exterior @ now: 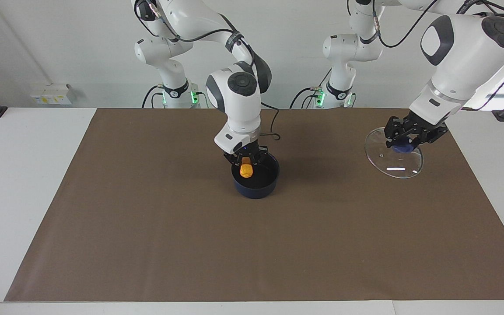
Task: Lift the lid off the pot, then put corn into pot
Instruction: 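Lift the lid off with the left gripper while the right gripper carries the corn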
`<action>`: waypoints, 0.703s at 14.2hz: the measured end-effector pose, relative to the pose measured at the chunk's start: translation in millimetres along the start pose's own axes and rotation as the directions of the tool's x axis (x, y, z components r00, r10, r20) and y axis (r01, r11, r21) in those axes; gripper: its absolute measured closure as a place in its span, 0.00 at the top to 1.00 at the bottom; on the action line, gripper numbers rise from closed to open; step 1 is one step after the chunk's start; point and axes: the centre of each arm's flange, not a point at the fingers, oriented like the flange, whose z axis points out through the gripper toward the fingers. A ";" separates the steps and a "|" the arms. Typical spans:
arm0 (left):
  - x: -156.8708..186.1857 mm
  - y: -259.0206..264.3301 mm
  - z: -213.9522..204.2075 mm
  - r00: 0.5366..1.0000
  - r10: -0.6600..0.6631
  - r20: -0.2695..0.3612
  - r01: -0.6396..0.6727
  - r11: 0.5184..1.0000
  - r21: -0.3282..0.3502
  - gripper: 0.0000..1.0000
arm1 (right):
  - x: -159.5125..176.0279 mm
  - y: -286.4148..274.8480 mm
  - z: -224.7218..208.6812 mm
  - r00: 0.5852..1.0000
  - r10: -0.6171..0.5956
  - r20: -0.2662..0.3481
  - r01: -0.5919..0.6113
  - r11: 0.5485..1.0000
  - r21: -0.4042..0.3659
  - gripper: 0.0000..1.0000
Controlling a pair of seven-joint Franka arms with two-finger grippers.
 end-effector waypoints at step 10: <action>-41.9 -51.3 74.3 1.000 -0.002 0.020 0.002 1.000 -0.008 0.65 | 0.0 -11.7 34.7 0.998 -0.056 -0.005 0.056 0.998 0.006 0.39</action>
